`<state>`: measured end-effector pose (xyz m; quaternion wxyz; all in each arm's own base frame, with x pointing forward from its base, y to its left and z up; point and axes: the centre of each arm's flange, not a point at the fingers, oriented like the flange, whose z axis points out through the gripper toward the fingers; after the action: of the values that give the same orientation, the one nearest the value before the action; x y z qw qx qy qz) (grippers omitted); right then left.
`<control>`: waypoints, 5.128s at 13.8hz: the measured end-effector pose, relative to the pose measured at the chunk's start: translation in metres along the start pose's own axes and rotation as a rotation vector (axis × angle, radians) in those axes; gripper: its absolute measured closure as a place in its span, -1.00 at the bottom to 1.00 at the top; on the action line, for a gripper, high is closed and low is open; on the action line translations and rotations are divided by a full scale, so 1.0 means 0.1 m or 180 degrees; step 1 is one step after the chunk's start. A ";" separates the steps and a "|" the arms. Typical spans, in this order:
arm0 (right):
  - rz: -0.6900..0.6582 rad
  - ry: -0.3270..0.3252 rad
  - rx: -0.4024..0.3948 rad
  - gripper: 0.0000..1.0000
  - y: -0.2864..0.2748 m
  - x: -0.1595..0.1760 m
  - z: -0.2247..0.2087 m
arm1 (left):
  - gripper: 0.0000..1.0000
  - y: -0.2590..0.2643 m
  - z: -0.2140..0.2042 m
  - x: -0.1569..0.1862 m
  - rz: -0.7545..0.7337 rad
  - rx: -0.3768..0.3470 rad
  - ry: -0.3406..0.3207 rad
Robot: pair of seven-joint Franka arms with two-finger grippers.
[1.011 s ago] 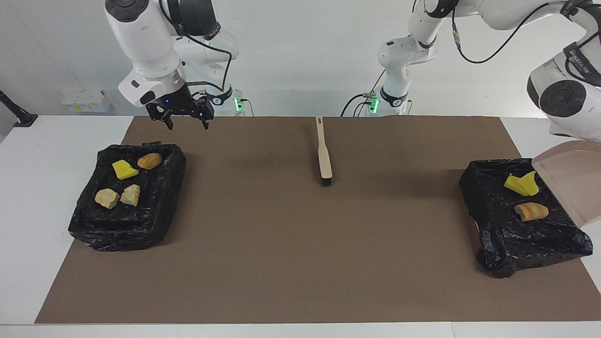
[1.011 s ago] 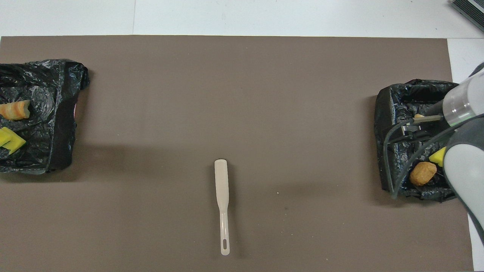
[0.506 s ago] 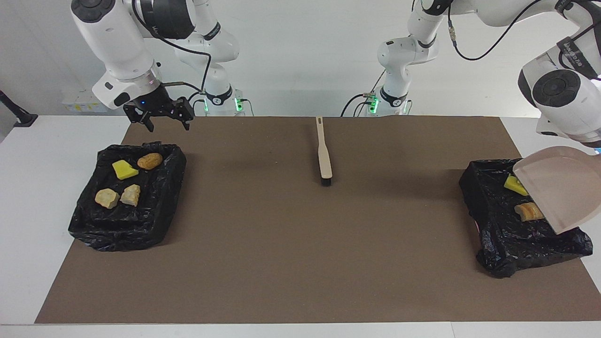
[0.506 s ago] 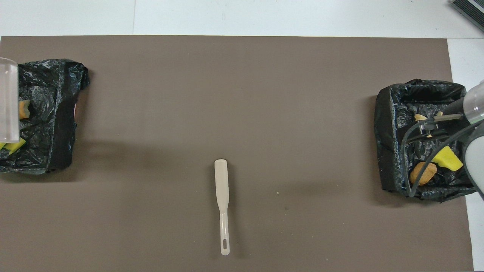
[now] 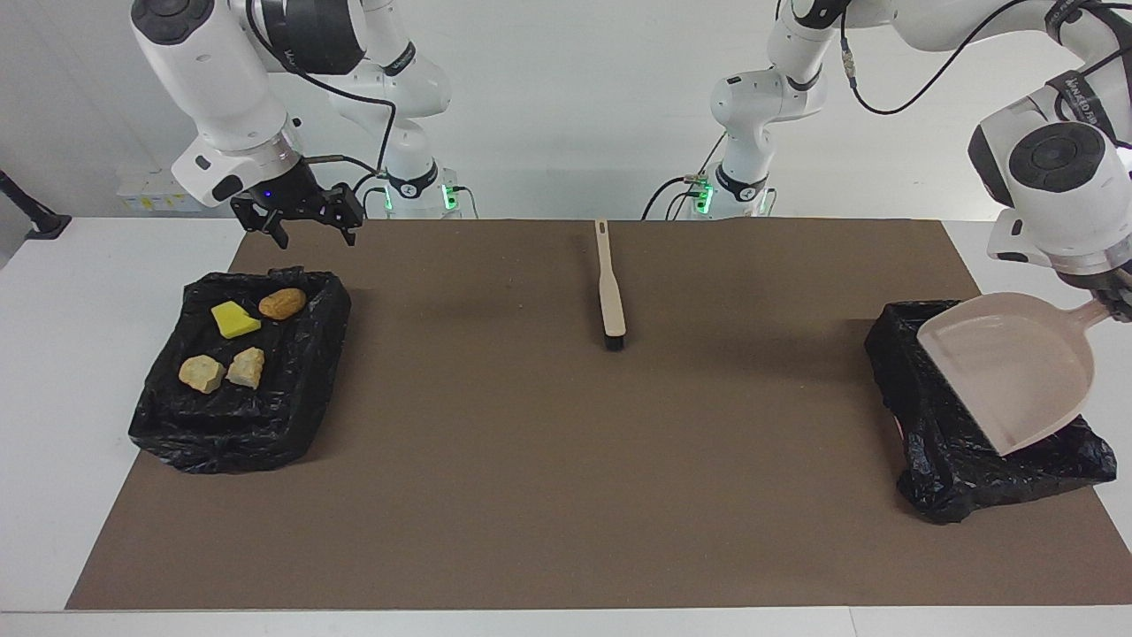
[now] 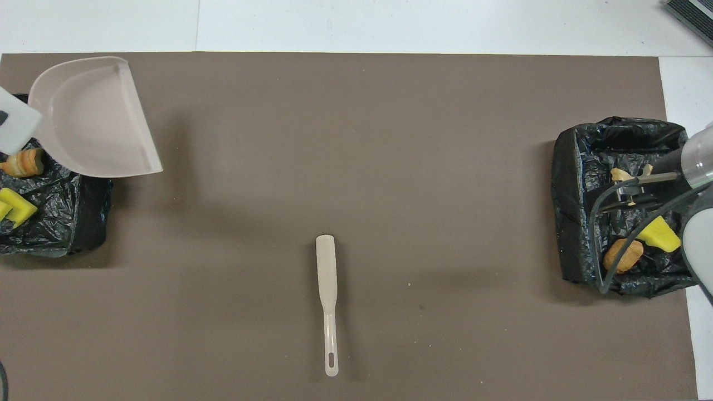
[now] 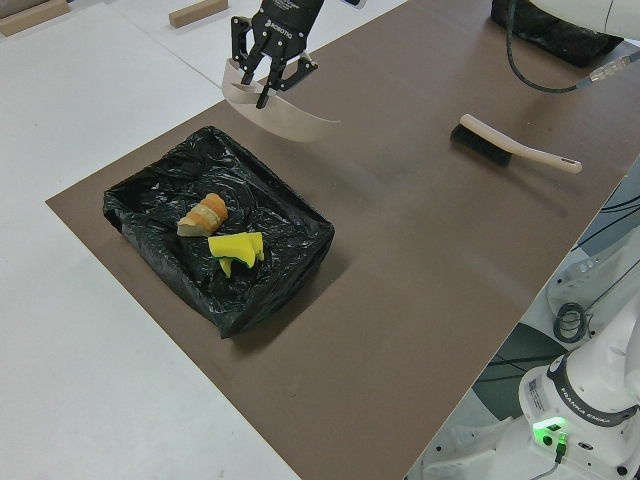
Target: Sweep and dump trash in bin
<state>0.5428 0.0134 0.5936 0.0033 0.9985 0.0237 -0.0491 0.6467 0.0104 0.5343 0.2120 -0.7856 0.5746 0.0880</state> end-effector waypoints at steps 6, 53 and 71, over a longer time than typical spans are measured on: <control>0.0000 0.0014 0.0000 -1.00 0.00 0.00 -0.01 | 0.36 0.55 0.04 1.50 -0.1391 -0.0560 0.0451; -0.0001 0.0013 0.0000 -1.00 0.00 0.00 -0.01 | -1.00 1.09 -0.76 2.02 -0.3348 -0.1157 0.1047; -0.0001 0.0013 0.0000 -1.00 0.00 0.00 -0.01 | -1.00 0.81 -1.55 -0.27 -0.3220 -0.1318 0.0793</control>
<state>0.5427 0.0136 0.5942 0.0033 0.9986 0.0239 -0.0470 0.5457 -0.0538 0.6642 -0.0004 -0.9930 0.1176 -0.0071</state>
